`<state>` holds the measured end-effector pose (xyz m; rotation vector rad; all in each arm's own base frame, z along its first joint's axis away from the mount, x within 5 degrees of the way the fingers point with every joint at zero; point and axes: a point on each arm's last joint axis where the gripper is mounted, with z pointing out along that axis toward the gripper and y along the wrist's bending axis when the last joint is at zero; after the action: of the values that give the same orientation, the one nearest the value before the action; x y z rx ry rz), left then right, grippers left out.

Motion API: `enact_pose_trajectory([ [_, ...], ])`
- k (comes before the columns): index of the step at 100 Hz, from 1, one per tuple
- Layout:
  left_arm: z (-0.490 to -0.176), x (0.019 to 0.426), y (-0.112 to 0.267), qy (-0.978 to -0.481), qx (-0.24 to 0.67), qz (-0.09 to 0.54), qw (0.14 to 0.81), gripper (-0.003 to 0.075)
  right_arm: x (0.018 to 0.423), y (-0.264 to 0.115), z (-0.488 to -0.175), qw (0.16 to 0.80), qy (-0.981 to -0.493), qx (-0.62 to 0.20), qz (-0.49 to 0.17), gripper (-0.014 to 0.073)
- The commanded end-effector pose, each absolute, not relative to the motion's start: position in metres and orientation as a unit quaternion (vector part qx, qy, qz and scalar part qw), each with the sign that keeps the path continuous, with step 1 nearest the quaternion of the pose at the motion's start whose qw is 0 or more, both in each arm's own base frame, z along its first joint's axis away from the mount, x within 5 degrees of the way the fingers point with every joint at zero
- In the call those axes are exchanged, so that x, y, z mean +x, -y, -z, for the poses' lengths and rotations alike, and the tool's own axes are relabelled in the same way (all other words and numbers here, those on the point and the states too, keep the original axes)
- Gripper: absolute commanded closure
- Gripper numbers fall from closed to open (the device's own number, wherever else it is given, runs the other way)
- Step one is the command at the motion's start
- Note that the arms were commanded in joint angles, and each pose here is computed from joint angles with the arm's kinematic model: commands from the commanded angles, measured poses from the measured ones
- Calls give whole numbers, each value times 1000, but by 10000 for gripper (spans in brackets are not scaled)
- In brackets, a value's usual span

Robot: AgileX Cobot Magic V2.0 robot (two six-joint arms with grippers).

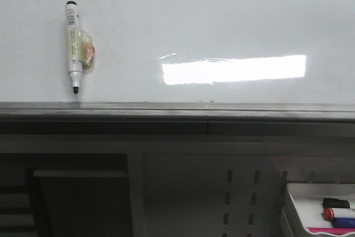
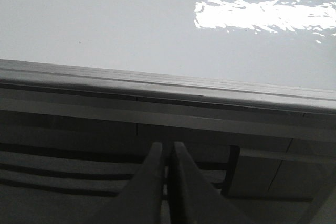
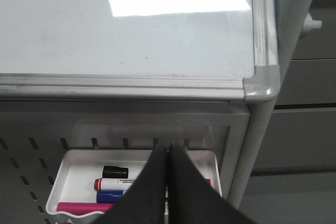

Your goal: Write number 4 on whiteboard

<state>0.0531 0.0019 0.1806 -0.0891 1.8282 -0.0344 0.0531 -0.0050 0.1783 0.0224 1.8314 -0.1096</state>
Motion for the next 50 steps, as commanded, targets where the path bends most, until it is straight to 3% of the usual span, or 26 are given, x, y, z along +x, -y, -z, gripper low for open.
enact_pose_trajectory([
  [1,-175,54,-1,-780,-36,17,625,741,53,5,-174,613,-788,8,53,660],
  [24,-175,54,-2,-779,-35,16,626,741,53,5,-174,613,-788,8,53,660],
  [36,-178,54,-4,-771,-5,-24,637,741,53,5,-174,613,-788,8,53,660],
  [50,-179,54,-3,-767,-12,-13,642,741,53,5,-174,613,-788,8,53,660],
])
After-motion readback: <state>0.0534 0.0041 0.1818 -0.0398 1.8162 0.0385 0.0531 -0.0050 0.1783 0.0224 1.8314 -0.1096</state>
